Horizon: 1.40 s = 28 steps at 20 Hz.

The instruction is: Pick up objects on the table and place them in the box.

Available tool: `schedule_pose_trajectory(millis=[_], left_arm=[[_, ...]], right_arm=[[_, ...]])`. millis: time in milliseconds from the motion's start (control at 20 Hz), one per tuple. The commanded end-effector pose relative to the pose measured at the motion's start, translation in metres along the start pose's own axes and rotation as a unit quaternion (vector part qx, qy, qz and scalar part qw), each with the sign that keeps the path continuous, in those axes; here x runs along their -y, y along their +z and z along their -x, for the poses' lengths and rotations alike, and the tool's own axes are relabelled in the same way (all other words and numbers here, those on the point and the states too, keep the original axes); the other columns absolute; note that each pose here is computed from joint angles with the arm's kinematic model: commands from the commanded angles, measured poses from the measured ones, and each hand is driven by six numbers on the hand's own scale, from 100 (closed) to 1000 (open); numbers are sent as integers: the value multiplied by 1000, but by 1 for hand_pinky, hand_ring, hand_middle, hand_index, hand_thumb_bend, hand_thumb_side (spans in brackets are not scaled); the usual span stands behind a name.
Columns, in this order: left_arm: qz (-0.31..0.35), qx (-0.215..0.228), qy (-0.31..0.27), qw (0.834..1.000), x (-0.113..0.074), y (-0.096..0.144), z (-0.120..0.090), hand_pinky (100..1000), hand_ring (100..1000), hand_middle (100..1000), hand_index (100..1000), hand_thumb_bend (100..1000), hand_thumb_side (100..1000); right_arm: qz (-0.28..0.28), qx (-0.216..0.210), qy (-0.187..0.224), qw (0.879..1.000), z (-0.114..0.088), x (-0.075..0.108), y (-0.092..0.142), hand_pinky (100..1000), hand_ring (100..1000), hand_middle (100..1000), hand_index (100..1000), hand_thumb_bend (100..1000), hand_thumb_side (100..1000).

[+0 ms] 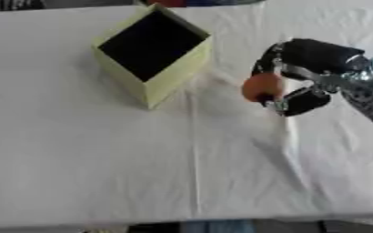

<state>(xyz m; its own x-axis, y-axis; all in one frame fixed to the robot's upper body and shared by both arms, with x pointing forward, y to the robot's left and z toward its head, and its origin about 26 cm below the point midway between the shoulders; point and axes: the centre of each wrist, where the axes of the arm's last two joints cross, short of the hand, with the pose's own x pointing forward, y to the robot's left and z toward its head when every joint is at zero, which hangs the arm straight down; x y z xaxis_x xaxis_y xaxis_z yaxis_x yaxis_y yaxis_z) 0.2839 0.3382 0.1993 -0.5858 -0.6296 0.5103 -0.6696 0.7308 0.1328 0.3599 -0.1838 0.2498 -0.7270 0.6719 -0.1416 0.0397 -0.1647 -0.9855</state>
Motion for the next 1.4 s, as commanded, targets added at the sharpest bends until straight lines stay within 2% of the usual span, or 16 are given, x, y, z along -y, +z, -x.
schedule_pose_trajectory(millis=[50,250,500,550,650,1000,1050,1100,1150,1400], left_arm=[[3,16,1,1000,-2,-6,-6,695,601,633,724,113,829],[6,17,6,1000,-1,-6,-7,695,601,633,724,112,828],[7,17,7,1000,-1,-7,-7,695,601,633,724,112,828],[7,17,7,1000,0,-7,-7,695,601,633,724,113,828],[12,18,23,999,6,-7,-10,695,601,633,724,114,828],[19,24,45,999,12,-11,-14,694,600,633,723,113,829],[18,23,45,999,12,-11,-14,694,600,633,723,113,829],[17,23,45,999,12,-11,-14,694,600,633,723,112,829],[17,23,45,999,12,-11,-14,694,600,633,723,112,829],[17,23,50,998,13,-11,-15,693,603,633,723,112,828]], right_arm=[[33,20,13,999,-12,34,-6,807,625,431,684,100,171],[47,52,28,997,-34,64,-30,810,630,436,688,100,174],[48,57,33,997,-37,70,-41,810,630,436,688,100,174],[49,58,34,997,-37,70,-41,812,634,442,694,100,141],[72,66,42,994,-44,83,-45,811,641,446,698,100,147],[99,21,30,994,-61,127,-82,811,641,447,703,100,152],[103,14,23,994,-63,128,-88,811,641,447,703,100,152],[107,8,17,994,-66,128,-94,809,636,444,703,100,191],[111,3,10,994,-68,128,-100,810,635,444,704,100,170],[123,4,-1,992,-83,122,-132,811,639,448,706,100,175]])
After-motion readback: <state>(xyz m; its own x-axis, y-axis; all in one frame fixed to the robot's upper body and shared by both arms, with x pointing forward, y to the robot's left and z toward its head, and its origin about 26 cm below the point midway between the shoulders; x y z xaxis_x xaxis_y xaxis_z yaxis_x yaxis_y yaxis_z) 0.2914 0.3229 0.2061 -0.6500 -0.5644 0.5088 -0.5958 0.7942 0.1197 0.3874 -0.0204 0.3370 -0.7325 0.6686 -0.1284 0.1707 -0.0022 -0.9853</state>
